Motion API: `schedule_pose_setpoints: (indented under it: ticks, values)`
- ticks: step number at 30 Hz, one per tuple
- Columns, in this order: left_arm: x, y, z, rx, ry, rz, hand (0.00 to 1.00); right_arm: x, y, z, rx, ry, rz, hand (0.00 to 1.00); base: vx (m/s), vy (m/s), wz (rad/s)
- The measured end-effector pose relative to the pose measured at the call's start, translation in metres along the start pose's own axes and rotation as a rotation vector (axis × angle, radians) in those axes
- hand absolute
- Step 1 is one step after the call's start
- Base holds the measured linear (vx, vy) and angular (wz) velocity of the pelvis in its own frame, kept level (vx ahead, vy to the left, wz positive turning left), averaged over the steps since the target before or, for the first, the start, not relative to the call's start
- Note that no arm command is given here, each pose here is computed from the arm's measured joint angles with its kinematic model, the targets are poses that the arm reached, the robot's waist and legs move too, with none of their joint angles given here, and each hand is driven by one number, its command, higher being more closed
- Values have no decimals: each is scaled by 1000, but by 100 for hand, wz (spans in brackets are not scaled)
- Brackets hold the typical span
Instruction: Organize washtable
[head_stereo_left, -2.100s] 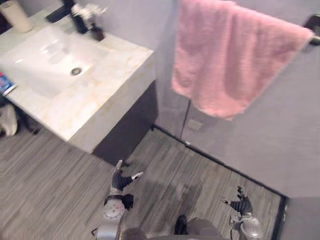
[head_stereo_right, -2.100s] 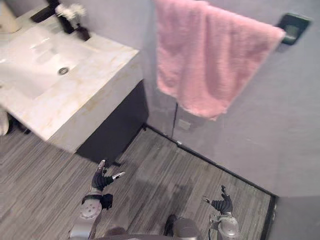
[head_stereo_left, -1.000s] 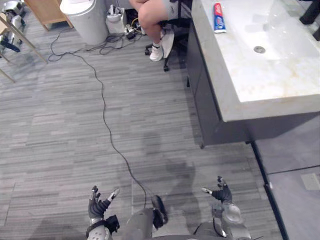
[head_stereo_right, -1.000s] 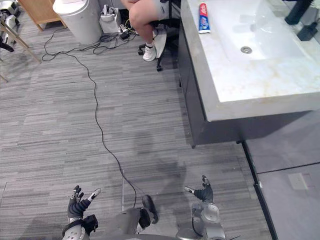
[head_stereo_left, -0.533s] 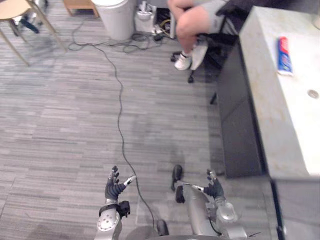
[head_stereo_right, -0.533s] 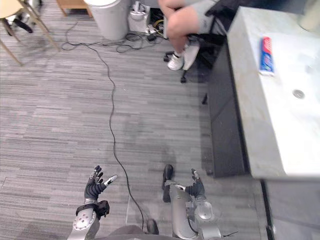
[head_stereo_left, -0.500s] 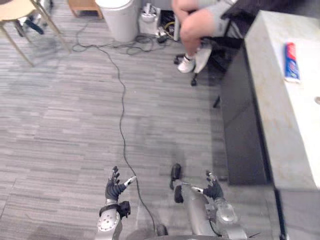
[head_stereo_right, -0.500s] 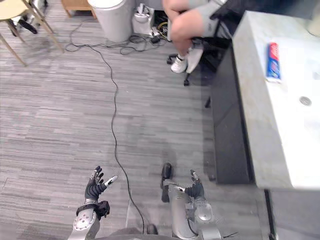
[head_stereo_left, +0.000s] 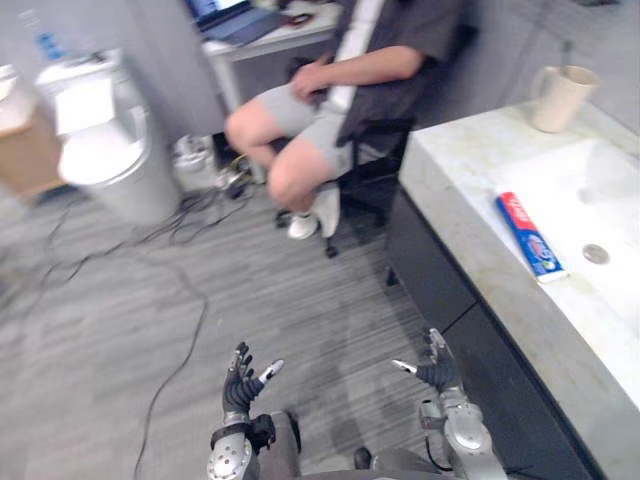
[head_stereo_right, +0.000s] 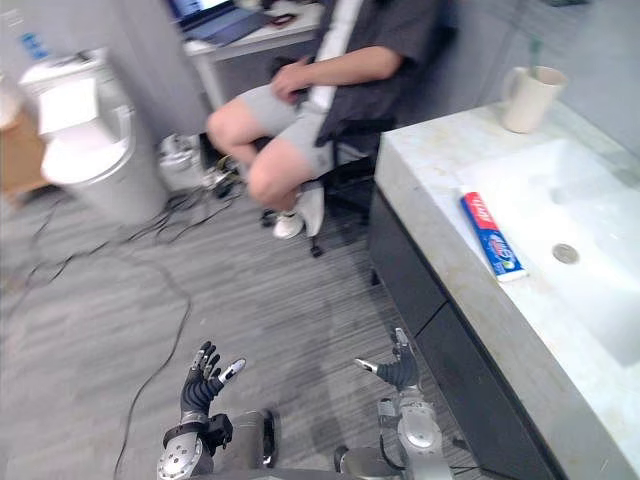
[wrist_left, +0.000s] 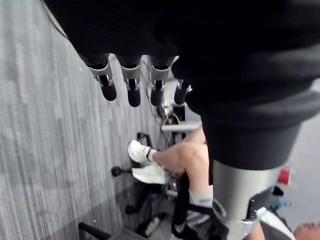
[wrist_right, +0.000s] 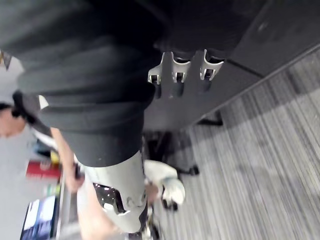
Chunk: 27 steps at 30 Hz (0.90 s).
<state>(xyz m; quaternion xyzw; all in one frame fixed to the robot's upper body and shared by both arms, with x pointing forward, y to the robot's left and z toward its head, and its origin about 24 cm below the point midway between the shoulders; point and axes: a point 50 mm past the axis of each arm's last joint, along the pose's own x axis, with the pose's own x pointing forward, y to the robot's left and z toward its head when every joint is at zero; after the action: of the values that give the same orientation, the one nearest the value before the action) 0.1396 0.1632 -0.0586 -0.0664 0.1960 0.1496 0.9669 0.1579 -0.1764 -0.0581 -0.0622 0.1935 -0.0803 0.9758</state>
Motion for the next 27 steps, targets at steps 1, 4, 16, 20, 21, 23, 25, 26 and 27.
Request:
schedule_pose_setpoints:
  ticks: [1,4,16,20,21,23,25,26,27]
  values:
    - [1,8,3,36,-11,7,0,-5,1,-8,6,36,-1,0,455,418,-197]
    - [9,22,20,112,-80,8,0,-6,18,-11,67,60,18,0,308,313,-157]
    - [34,24,15,164,-26,-15,0,15,-13,-41,-25,217,-39,0,276,82,-104]
    - [34,15,12,149,-15,-47,0,16,-31,-42,-12,231,-108,0,348,-123,-65]
    - [34,15,12,150,-15,-49,0,13,-33,-47,-11,256,-118,0,415,-65,-79]
    - [34,15,12,149,-15,-48,0,13,-37,-50,-6,270,-130,0,378,39,-85]
    - [25,29,-5,153,71,2,0,12,-47,-53,13,287,-180,0,383,178,-119]
    - [22,31,-9,156,87,8,0,12,-49,-55,19,299,-195,0,249,169,-81]
    - [17,34,-17,159,129,20,0,9,-52,-60,25,319,-223,0,322,266,-63]
